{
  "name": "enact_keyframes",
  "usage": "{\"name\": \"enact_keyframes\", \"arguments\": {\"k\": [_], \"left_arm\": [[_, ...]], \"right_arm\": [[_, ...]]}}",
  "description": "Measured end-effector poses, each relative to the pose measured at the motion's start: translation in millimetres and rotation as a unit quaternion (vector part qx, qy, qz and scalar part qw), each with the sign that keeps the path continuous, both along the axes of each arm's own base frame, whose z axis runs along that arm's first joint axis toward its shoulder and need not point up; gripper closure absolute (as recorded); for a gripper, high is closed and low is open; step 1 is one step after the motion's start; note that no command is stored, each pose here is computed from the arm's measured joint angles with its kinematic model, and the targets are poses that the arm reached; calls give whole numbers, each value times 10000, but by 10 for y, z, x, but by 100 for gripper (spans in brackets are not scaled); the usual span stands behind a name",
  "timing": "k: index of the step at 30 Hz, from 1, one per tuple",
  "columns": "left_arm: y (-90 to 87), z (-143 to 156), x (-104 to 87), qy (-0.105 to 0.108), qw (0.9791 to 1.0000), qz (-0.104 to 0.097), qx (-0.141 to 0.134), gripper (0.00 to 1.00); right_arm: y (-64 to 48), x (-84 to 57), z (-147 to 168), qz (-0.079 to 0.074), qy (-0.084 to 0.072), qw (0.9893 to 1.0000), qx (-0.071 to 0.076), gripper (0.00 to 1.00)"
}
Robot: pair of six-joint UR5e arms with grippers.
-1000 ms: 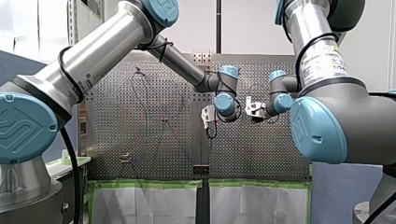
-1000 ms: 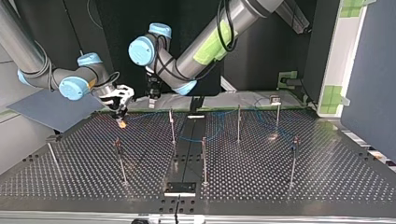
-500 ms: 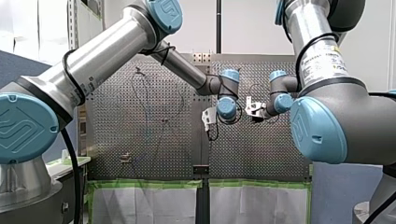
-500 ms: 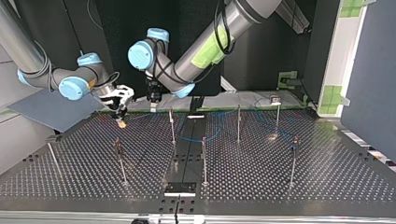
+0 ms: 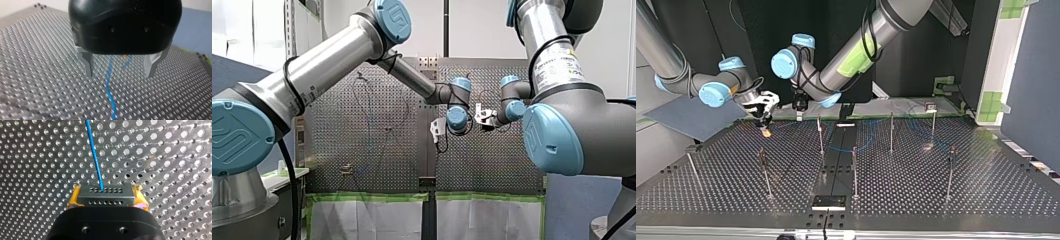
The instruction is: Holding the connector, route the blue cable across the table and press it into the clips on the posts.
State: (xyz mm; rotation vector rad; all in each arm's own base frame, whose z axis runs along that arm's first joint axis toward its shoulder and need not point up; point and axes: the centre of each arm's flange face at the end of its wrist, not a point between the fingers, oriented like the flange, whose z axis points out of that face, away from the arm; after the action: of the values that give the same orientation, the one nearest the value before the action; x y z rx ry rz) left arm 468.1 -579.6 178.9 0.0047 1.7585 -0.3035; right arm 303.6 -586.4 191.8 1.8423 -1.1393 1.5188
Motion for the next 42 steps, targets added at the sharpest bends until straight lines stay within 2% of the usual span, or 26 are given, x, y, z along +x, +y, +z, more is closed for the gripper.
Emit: {"name": "enact_keyframes", "arguments": {"k": [4,7,15,21,29,36,37,38,39,41,42], "left_arm": [[-11,-87,83,38,9998,160,89,0],[-43,-39,132,-1,9998,199,62,0],[-184,130,208,-159,9997,165,-104,0],[-284,27,273,-142,9998,122,-104,0],[-298,-146,444,-123,9996,230,-56,0],[-289,-154,449,-106,9995,285,-31,0],[-292,-154,441,-107,9995,296,-28,2],[-295,-154,432,-108,9995,309,-27,20],[-298,-153,423,-109,9994,327,-24,20],[-302,-152,403,-108,9993,367,-11,49],[-303,-152,397,-107,9992,378,-7,49]], "right_arm": [[3,6,0,33,-14,10000,5,100],[5,9,1,47,-20,10000,6,100],[5,10,-2,51,-23,10000,9,100],[5,10,-2,51,-23,10000,9,100],[6,10,-2,51,-24,10000,10,100],[6,10,-1,50,-26,10000,11,100],[6,10,0,50,-27,10000,11,100],[5,9,-1,50,-27,10000,11,100],[6,9,-1,50,-27,10000,11,100],[5,9,0,50,-27,10000,11,100],[5,9,0,50,-27,10000,11,100]]}}
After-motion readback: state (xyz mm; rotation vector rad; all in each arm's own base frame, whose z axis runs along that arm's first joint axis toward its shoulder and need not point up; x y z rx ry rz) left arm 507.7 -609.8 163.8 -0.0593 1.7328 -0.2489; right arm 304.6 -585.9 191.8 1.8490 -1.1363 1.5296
